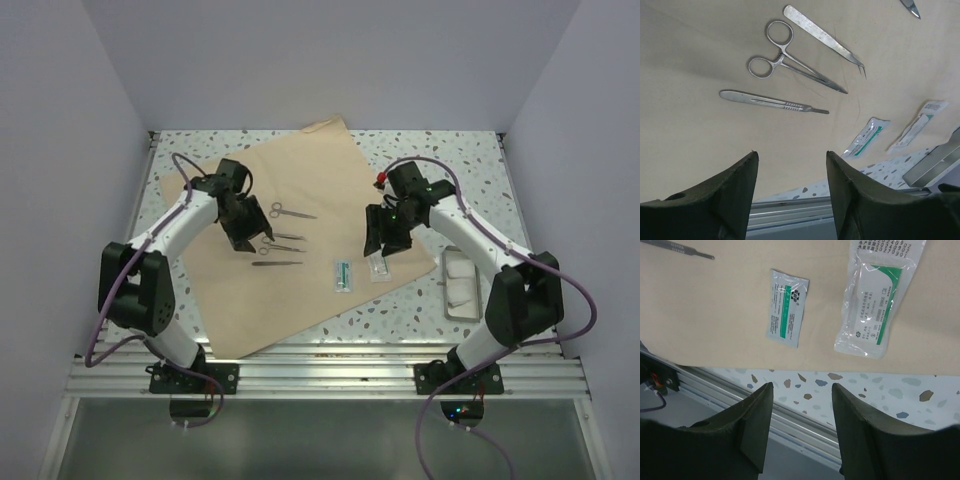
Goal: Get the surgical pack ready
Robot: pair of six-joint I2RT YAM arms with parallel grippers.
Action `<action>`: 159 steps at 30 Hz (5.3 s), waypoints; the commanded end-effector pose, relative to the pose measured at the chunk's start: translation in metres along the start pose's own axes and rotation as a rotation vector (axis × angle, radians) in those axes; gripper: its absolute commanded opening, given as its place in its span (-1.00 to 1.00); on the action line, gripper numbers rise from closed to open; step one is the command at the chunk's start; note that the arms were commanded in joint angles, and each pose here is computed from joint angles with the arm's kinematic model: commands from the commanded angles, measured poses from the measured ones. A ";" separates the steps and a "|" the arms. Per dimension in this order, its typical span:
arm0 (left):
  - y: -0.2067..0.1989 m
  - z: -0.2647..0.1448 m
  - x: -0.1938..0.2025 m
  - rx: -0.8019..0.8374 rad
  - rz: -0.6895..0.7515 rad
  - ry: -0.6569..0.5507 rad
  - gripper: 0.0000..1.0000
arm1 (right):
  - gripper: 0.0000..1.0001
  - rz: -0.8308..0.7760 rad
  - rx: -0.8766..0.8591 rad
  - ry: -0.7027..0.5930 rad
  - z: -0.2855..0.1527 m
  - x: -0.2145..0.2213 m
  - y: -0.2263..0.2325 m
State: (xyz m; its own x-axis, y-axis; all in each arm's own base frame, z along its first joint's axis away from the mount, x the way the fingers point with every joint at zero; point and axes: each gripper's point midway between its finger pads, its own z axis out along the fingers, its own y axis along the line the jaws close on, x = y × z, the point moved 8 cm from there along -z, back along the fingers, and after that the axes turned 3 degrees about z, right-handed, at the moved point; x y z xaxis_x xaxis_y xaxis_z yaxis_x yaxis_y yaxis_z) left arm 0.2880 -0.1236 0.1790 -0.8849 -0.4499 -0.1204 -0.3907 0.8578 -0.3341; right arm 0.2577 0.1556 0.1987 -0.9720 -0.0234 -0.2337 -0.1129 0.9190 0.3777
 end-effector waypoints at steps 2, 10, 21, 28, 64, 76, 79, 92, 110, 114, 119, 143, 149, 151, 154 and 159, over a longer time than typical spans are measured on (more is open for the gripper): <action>-0.033 0.010 -0.008 -0.014 -0.118 -0.026 0.24 | 0.09 -0.047 -0.021 -0.010 -0.009 0.011 -0.003; -0.083 0.046 -0.028 -0.159 -0.324 -0.002 0.24 | 0.10 -0.064 -0.026 -0.014 -0.010 0.022 -0.007; -0.085 0.084 -0.033 -0.216 -0.478 0.007 0.15 | 0.10 -0.081 -0.006 -0.017 -0.011 0.035 -0.015; -0.089 0.100 -0.041 -0.225 -0.511 0.008 0.04 | 0.10 -0.098 -0.005 -0.013 -0.010 0.036 -0.017; -0.162 0.061 0.044 0.016 0.002 0.098 0.26 | 0.37 0.083 0.141 0.060 0.041 -0.004 -0.057; -0.159 0.067 0.062 0.066 0.070 0.156 0.03 | 0.31 0.125 0.171 0.039 0.061 -0.021 -0.057; -0.156 0.061 0.058 0.082 0.063 0.123 0.04 | 0.34 0.108 0.199 0.030 0.063 -0.025 -0.050; -0.117 0.031 0.035 0.103 0.107 0.038 0.05 | 0.61 0.059 0.356 0.054 0.083 -0.033 -0.036; -0.080 0.001 0.011 0.132 0.144 -0.057 0.05 | 0.27 0.038 0.434 0.088 0.099 -0.024 -0.031; -0.077 0.000 0.009 0.144 0.147 -0.057 0.05 | 0.24 0.044 0.438 0.107 0.104 -0.022 -0.031; -0.072 -0.006 0.004 0.150 0.153 -0.071 0.05 | 0.15 0.046 0.447 0.112 0.106 -0.020 -0.033; -0.048 -0.028 -0.009 0.114 0.295 -0.185 0.05 | -0.22 0.097 0.556 -0.010 0.001 -0.006 -0.056; -0.033 -0.037 0.000 0.111 0.333 -0.217 0.05 | -0.21 0.267 0.726 -0.019 -0.038 0.022 -0.136; -0.028 -0.037 0.002 0.114 0.349 -0.240 0.05 | -0.21 0.296 0.752 0.007 -0.040 0.034 -0.155; -0.022 -0.042 0.004 0.102 0.371 -0.265 0.05 | -0.21 0.266 0.772 -0.007 -0.045 0.033 -0.160; -0.019 -0.042 0.010 0.140 0.393 -0.261 0.04 | -0.17 0.258 0.795 0.042 -0.046 0.032 -0.173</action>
State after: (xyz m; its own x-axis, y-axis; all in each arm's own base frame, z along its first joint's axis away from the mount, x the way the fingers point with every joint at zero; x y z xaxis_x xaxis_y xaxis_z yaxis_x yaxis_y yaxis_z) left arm 0.2719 -0.1358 0.2179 -0.8870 -0.1855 -0.4229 -0.0413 0.9440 -0.3273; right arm 0.2326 -0.0108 0.1617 -0.9482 0.2590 -0.1837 0.3050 0.9040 -0.2996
